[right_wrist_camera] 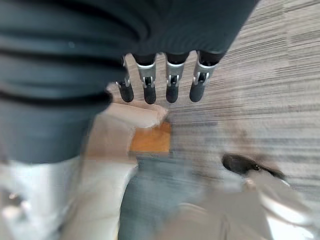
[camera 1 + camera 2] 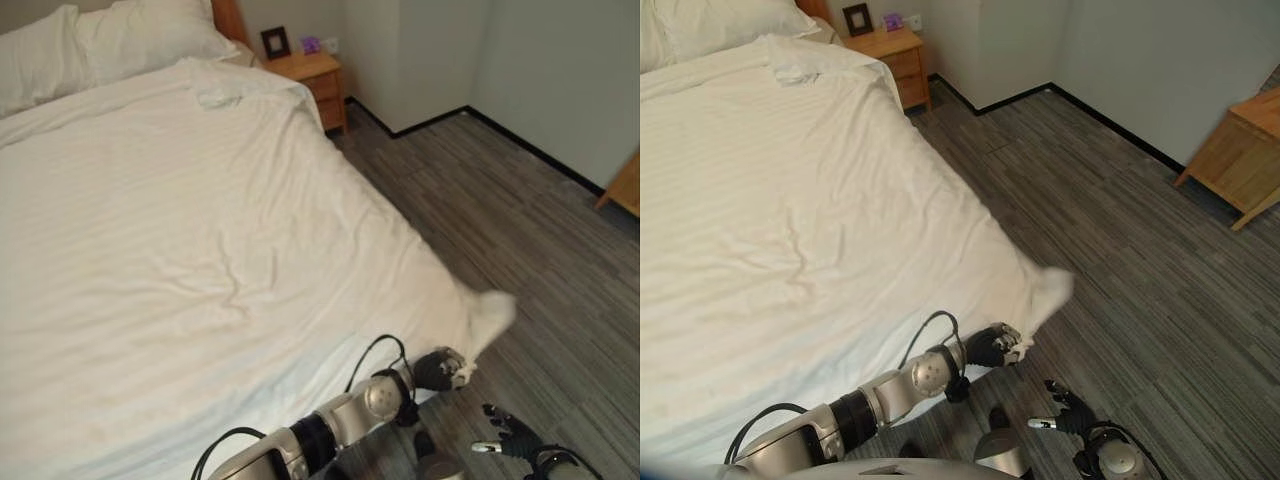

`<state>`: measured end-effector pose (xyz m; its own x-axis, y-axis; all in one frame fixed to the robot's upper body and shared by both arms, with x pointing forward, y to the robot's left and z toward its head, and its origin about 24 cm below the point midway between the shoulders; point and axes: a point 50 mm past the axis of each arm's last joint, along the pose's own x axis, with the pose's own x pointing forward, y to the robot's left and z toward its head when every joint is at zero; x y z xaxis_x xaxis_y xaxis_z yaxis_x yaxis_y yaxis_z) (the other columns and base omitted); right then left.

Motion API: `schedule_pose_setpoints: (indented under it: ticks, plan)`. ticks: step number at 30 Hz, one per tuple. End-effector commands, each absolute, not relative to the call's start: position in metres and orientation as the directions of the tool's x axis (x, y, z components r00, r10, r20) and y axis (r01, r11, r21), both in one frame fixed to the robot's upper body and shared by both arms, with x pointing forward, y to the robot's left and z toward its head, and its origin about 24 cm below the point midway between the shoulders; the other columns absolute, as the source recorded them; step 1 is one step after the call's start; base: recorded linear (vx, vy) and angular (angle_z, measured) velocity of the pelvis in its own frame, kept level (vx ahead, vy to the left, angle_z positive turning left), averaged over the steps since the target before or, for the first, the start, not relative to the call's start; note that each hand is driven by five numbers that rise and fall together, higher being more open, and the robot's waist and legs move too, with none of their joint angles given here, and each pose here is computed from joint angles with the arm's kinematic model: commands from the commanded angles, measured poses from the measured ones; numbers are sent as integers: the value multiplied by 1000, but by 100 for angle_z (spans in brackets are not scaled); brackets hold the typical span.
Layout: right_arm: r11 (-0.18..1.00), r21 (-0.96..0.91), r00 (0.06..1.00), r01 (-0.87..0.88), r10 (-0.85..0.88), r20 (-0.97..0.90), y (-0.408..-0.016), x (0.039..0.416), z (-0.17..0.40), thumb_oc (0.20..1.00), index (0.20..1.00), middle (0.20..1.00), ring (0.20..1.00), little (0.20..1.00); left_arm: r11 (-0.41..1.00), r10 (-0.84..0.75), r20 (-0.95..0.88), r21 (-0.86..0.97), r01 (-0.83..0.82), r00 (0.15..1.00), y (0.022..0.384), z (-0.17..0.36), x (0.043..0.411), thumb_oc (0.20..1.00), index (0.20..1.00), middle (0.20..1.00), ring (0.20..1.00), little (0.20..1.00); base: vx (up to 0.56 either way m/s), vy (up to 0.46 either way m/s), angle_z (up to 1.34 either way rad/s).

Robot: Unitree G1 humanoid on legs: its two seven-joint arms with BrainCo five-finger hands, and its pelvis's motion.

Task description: Making the bed.

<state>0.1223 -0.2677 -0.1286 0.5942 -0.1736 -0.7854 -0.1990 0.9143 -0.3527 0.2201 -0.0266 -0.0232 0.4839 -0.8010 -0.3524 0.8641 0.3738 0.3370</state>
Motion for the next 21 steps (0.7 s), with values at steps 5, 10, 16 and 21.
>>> schedule_pose_setpoints:
  ticks: [5, 10, 16, 21]
  plan:
    - [848, -528, 317, 50, -515, -796, -319, 77, -134, 1000, 1000, 1000, 1000, 1000, 332, -919, -210, 44, 942, 334, -78, 3, 199, 1000, 1000, 1000, 1000, 1000, -10, -1, 6]
    - [779, -607, 200, 156, -627, -753, -341, 56, -127, 1000, 1000, 1000, 1000, 1000, 425, -903, -134, -163, 890, 407, -78, 20, 209, 1000, 1000, 1000, 1000, 1000, -15, -14, 21]
    - [674, -733, 279, 94, -724, -630, -377, 82, -99, 1000, 1000, 1000, 1000, 1000, 425, -904, -93, -303, 853, 418, -78, 30, 211, 1000, 1000, 1000, 1000, 1000, -18, -5, 17]
    - [606, -788, 495, 109, -721, -485, -390, 144, -64, 1000, 1000, 1000, 1000, 1000, 565, -805, 31, -266, 781, 593, -44, 59, 245, 1000, 1000, 1000, 1000, 1000, -1, -11, 10]
